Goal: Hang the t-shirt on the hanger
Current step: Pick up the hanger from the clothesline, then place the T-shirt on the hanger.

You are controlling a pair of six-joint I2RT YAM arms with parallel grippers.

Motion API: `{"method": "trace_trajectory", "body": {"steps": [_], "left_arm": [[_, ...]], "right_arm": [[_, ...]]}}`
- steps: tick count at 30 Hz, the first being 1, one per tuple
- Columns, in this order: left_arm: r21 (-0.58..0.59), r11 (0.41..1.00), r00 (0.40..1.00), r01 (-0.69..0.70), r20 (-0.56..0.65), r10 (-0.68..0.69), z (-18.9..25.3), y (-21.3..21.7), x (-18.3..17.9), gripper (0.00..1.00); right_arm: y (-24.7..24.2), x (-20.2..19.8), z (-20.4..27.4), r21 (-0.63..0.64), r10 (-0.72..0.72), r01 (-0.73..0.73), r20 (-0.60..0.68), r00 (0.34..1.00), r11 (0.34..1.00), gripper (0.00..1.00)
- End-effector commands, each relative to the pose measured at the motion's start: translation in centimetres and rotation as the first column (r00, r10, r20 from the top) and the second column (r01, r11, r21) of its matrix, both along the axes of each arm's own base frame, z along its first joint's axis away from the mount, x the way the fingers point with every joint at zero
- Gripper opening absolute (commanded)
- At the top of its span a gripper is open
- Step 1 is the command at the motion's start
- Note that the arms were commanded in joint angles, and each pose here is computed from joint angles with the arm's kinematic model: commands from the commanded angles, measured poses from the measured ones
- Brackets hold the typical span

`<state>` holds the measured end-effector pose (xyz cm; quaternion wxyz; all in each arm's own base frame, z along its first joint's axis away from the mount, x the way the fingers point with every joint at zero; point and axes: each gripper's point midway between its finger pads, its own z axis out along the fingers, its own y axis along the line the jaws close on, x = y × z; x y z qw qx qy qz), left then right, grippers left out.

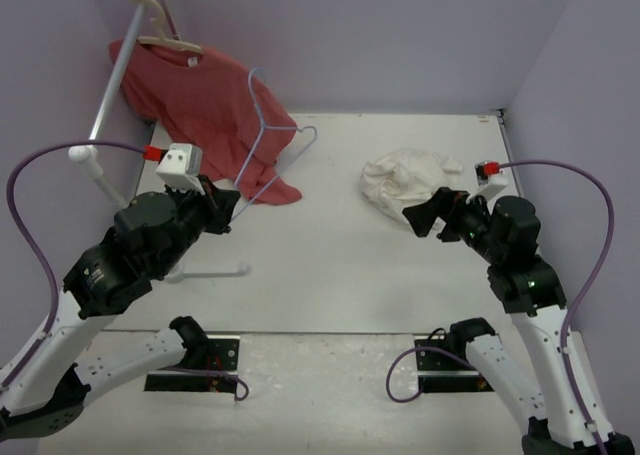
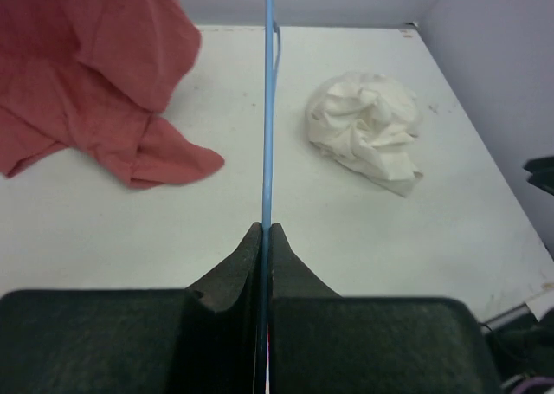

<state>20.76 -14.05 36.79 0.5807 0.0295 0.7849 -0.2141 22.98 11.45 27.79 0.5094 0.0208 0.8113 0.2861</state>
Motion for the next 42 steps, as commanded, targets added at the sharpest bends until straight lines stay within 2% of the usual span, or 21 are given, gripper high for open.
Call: {"method": "trace_trajectory", "body": {"steps": [1, 7, 11, 16, 19, 20, 21, 22, 24, 25, 26, 28, 29, 30, 31, 36, 39, 42], "left_arm": [[0.008, 0.967, 0.967, 0.256, 0.005, -0.256, -0.6, -3.3, -2.5, 0.00], [-0.010, 0.969, 0.968, 0.247, 0.055, -0.246, -1.7, -3.2, -2.2, 0.00], [0.009, 0.980, 0.978, 0.201, 0.057, -0.201, -3.5, -3.4, -0.8, 0.00], [0.035, 0.986, 0.981, 0.161, 0.100, -0.164, -4.8, -3.1, 0.2, 0.00], [0.027, 0.988, 0.980, 0.152, 0.123, -0.154, -4.5, -2.6, 0.1, 0.00], [0.023, 0.991, 0.982, 0.129, 0.135, -0.131, -4.4, -2.1, 0.1, 0.00], [0.023, 0.992, 0.983, 0.124, 0.136, -0.126, -4.5, -2.1, 0.2, 0.00], [0.026, 0.993, 0.983, 0.114, 0.143, -0.116, -4.5, -1.8, 0.2, 0.00], [0.006, 0.995, 0.981, 0.099, 0.165, -0.099, -4.4, -1.4, 0.3, 0.00], [-0.003, 0.996, 0.980, 0.091, 0.177, -0.089, -4.3, -1.3, 0.3, 0.00], [-0.011, 0.997, 0.980, 0.083, 0.185, -0.079, -4.2, -1.1, 0.3, 0.00], [-0.012, 0.998, 0.981, 0.070, 0.184, -0.066, -4.5, -0.9, 0.4, 0.00], [-0.010, 0.998, 0.982, 0.057, 0.181, -0.054, -4.6, -0.7, 0.5, 0.00], [-0.015, 0.999, 0.983, 0.040, 0.181, -0.037, -4.6, -0.4, 0.5, 0.00], [-0.019, 0.999, 0.983, 0.026, 0.185, -0.022, -4.5, -0.1, 0.6, 0.00], [-0.056, 0.998, 0.974, 0.020, 0.228, -0.007, -3.6, 0.8, 0.0, 0.00], [-0.057, 0.998, 0.971, 0.024, 0.240, -0.009, -3.6, 1.0, -0.2, 0.00], [-0.055, 0.998, 0.969, 0.023, 0.246, -0.008, -3.7, 1.2, -0.3, 0.00]], "right_arm": [[-0.6, 1.9, 0.8, -0.024, -0.056, 0.056, 0.002, 0.998, 0.998, 0.99], [-2.9, 5.6, -1.6, -0.144, -0.212, 0.199, -0.082, 0.974, 0.969, 0.98], [-4.0, 9.0, -4.2, -0.244, -0.285, 0.236, -0.187, 0.940, 0.941, 0.84], [-3.2, 14.0, -8.7, -0.332, -0.273, 0.167, -0.305, 0.912, 0.928, 0.68], [-1.9, 17.1, -8.4, -0.322, -0.220, 0.127, -0.274, 0.936, 0.938, 0.69], [-1.7, 18.5, -8.9, -0.338, -0.215, 0.112, -0.285, 0.934, 0.935, 0.73], [-1.7, 18.5, -10.8, -0.363, -0.213, 0.085, -0.332, 0.919, 0.928, 0.73], [-1.5, 19.8, -10.0, -0.373, -0.203, 0.076, -0.315, 0.927, 0.925, 0.76], [-0.3, 21.1, -11.2, -0.374, -0.151, 0.014, -0.340, 0.928, 0.927, 0.73], [-0.1, 21.7, -11.7, -0.385, -0.142, 0.001, -0.340, 0.930, 0.923, 0.66], [0.0, 22.3, -12.3, -0.396, -0.143, -0.004, -0.342, 0.929, 0.918, 0.53], [0.0, 22.8, -13.5, -0.413, -0.158, -0.004, -0.358, 0.920, 0.911, 0.22], [0.2, 22.6, -13.9, -0.414, -0.155, -0.012, -0.368, 0.917, 0.910, 0.10], [0.3, 22.2, -14.2, -0.414, -0.152, -0.017, -0.372, 0.916, 0.910, 0.03], [0.8, 21.6, -14.1, -0.408, -0.143, -0.021, -0.368, 0.919, 0.913, 0.01], [5.7, 15.5, -11.9, -0.401, -0.070, -0.061, -0.302, 0.951, 0.914, 0.00], [9.9, 9.8, -11.0, -0.277, 0.024, -0.107, -0.287, 0.958, 0.955, 0.00], [11.6, 4.5, -13.7, -0.208, 0.079, -0.161, -0.357, 0.931, 0.965, 0.00]]}}
